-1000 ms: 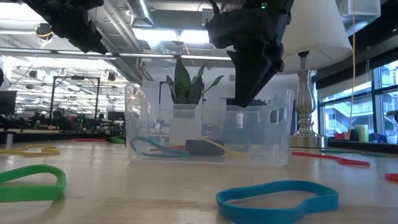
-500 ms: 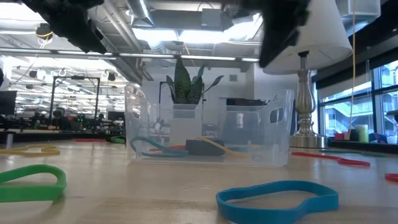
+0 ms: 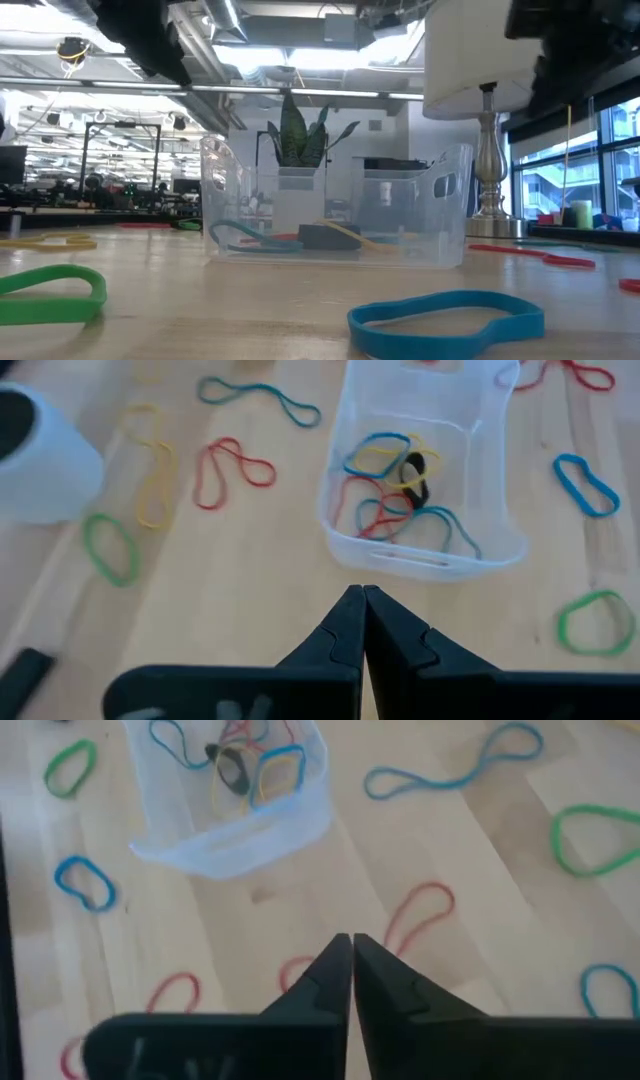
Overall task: Pick and place rubber bands into bin
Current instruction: Put the yellow rubber band into the transparent bin
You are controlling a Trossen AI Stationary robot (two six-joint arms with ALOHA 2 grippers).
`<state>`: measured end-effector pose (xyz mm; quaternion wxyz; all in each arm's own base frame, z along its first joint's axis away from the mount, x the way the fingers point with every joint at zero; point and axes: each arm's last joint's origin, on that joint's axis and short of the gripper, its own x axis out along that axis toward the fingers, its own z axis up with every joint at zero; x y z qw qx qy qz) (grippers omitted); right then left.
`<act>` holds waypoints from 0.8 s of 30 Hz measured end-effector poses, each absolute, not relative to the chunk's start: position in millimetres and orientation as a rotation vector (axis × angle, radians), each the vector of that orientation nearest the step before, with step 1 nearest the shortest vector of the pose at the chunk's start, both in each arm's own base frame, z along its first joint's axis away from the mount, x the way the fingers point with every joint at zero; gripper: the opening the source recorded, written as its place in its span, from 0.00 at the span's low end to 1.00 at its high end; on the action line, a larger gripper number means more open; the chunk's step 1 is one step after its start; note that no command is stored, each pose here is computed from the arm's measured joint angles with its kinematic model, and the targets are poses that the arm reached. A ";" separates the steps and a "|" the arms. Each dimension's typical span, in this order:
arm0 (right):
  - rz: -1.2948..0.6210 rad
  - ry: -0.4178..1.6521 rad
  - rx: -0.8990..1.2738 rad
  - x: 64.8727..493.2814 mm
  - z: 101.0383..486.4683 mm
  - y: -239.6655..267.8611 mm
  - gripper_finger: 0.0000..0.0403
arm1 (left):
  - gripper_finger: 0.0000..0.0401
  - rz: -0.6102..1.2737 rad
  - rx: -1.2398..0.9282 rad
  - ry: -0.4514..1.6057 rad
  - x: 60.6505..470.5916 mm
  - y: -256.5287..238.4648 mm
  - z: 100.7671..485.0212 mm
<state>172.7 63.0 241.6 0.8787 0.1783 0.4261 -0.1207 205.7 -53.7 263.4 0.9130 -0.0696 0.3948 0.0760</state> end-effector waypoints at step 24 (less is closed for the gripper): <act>-0.175 0.916 0.224 131.0 199.1 45.8 0.02 | 0.31 0.406 -0.514 1.192 224.3 -123.0 217.6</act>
